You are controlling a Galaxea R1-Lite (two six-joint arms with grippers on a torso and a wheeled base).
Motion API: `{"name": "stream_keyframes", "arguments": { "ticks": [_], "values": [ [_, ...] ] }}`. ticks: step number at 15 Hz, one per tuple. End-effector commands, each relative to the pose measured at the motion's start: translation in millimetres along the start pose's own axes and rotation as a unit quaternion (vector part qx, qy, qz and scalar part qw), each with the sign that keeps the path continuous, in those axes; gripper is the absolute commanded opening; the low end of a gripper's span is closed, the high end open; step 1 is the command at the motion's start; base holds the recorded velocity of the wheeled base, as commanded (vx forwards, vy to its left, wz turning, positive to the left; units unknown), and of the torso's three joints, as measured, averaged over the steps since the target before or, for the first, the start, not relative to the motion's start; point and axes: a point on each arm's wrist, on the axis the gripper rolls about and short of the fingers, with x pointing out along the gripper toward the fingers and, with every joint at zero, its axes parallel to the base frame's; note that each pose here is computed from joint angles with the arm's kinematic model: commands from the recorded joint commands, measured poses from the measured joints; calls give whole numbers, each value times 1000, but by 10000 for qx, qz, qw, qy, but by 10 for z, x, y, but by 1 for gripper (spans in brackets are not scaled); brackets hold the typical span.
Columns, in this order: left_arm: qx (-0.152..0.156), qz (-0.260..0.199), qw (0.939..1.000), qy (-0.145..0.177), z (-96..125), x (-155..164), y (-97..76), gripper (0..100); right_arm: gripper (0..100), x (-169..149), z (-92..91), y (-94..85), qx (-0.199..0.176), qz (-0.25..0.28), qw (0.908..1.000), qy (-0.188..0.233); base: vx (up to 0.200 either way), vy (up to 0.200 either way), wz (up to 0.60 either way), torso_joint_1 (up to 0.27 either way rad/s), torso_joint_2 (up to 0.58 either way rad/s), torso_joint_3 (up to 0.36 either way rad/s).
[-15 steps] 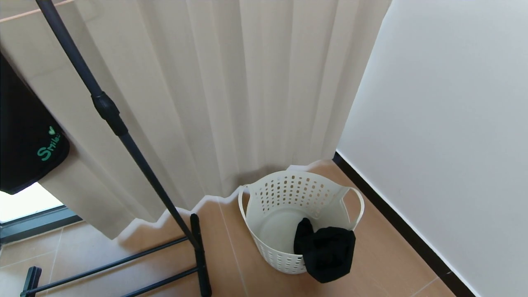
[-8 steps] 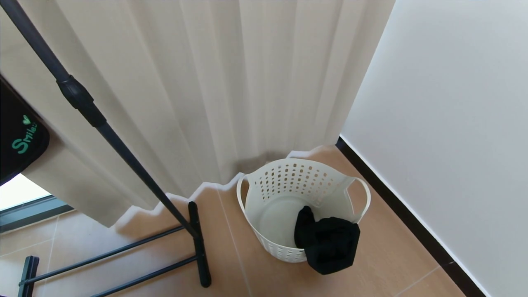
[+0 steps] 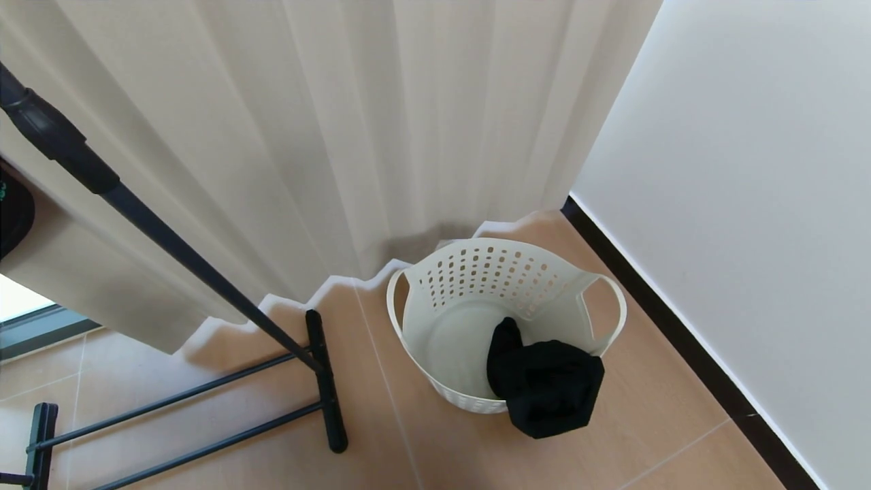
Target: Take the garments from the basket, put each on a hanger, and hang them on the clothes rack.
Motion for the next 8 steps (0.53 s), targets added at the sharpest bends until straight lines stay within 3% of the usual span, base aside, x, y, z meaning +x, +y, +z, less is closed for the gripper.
{"name": "stream_keyframes", "arguments": {
  "ticks": [1, 8],
  "values": [
    [-2, 7, 10000, 6, 0, 1, 0, 100, 100, 0, 0, 0, -4, 4, 10000, -3, 0, 0, 0, 2, 2, -203],
    [6, 7, 10000, 6, 0, 1, 0, 100, 100, 0, 8, -1, 17, -12, 10000, -42, 0, 0, 0, 1, 3, -197]
  ]
}}
